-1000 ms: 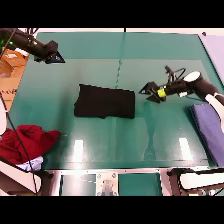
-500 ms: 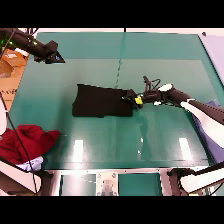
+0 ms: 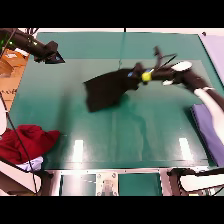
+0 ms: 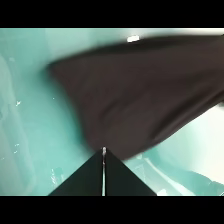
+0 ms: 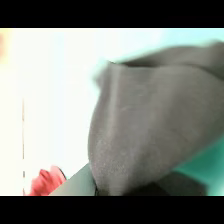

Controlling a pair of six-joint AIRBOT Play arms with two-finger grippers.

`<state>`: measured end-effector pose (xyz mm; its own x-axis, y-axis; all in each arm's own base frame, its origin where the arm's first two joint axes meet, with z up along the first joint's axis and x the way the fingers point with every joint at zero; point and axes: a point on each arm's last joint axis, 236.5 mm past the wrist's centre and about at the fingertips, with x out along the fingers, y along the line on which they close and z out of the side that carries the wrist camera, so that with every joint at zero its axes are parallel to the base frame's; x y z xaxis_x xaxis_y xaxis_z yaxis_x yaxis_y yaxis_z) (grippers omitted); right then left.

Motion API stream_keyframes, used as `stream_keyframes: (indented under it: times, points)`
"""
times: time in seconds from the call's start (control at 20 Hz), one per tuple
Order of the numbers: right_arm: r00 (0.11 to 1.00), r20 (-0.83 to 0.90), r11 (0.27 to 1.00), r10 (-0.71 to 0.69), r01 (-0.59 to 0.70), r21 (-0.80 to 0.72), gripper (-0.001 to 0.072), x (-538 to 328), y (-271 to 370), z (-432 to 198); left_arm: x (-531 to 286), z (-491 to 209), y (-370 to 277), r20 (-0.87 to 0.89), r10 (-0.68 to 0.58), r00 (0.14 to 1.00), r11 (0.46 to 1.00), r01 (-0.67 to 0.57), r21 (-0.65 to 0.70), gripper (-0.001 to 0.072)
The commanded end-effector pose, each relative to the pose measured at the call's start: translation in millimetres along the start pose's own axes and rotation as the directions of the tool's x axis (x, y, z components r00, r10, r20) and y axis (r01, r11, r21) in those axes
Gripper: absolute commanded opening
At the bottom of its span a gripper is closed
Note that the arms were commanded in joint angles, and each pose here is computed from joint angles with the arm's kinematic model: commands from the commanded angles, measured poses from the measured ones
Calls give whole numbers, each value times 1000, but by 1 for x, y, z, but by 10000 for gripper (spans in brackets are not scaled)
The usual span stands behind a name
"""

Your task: Fold the shirts.

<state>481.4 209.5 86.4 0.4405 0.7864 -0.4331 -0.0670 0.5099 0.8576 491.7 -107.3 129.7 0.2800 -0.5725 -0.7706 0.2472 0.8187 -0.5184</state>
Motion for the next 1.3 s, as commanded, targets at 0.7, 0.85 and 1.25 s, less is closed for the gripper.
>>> stream_keyframes:
  times: [0.7,0.85,1.25]
  points:
    - [646,641,891,-414,145,430,21,-478,-150,77,-1,1,0,3,0,1000,1000,0,1,33]
    - [601,620,836,-504,162,524,20,-497,-164,58,-1,3,0,12,2,1000,1000,-2,2,33]
    - [538,469,653,-700,215,726,21,-516,-174,1,0,2,0,10,1,1000,1000,-2,9,33]
